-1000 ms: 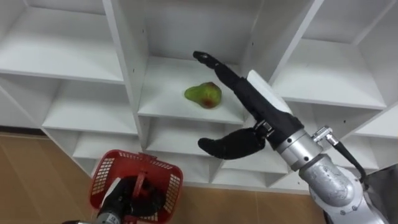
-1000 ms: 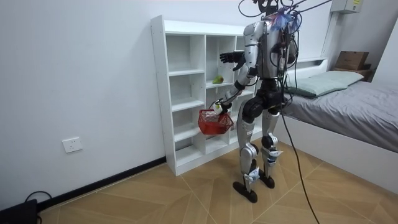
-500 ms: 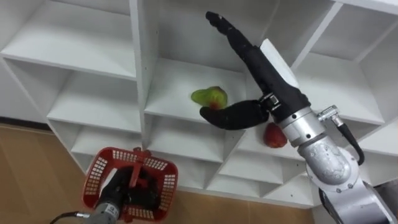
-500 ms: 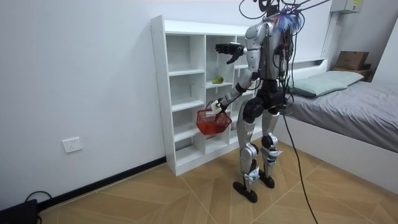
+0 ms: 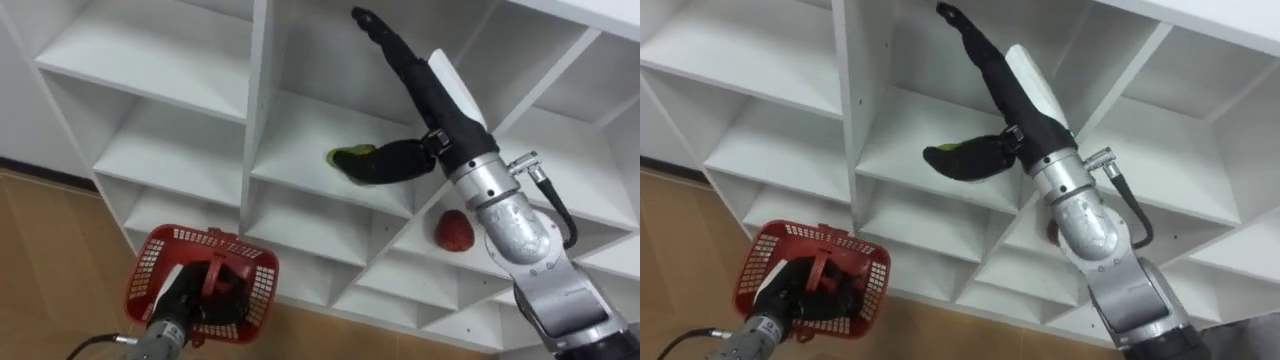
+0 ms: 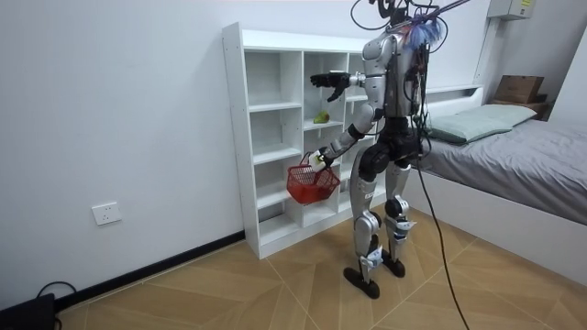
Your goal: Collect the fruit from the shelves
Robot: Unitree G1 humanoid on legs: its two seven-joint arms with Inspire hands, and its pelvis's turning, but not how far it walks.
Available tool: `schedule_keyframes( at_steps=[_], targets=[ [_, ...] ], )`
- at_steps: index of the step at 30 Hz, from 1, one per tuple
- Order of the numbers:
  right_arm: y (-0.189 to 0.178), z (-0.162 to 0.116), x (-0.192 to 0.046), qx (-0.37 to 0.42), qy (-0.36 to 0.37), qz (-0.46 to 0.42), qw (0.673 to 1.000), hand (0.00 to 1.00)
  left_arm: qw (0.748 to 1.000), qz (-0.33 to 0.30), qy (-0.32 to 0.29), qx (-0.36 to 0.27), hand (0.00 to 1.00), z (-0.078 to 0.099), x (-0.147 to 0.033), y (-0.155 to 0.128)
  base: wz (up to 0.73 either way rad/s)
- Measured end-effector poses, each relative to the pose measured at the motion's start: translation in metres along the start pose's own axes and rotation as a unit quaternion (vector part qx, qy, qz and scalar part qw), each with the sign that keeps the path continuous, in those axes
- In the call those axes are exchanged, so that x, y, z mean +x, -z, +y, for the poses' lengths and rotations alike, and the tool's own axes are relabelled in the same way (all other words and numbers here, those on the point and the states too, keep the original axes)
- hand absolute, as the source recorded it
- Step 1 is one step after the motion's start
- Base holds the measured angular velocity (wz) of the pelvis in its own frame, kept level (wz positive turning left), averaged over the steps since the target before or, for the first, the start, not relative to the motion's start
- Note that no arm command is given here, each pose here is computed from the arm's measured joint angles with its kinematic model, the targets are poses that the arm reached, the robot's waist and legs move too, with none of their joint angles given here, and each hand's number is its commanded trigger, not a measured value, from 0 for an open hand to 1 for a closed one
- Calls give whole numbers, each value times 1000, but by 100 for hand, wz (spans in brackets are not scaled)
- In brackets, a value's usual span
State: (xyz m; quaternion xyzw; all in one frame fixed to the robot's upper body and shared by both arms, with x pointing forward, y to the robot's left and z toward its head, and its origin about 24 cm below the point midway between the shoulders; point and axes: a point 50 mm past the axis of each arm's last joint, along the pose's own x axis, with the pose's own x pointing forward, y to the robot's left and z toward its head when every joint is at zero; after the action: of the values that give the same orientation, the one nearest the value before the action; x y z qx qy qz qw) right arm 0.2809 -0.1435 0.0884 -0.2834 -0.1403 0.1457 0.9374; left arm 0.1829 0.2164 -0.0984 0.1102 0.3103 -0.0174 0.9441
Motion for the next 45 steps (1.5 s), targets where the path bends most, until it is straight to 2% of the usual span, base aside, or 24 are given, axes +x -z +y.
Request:
schedule_keyframes(
  at_steps=[7, 17, 35, 45],
  targets=[
    [30, -1, 1, -11, -6, 64, 998, 0, 999, 13, 16, 31, 100, 0, 0, 2, 9],
    [58, 2, -7, -11, -13, 127, 992, 0, 999, -3, 27, 25, 100, 1, 0, -5, 11],
    [72, 3, -14, 7, -11, 166, 986, 0, 999, -10, 31, 36, 100, 5, -5, -8, 7],
    [90, 11, -24, 14, -21, 206, 978, 0, 996, -3, 68, 49, 100, -8, -7, -4, 4]
  ],
)
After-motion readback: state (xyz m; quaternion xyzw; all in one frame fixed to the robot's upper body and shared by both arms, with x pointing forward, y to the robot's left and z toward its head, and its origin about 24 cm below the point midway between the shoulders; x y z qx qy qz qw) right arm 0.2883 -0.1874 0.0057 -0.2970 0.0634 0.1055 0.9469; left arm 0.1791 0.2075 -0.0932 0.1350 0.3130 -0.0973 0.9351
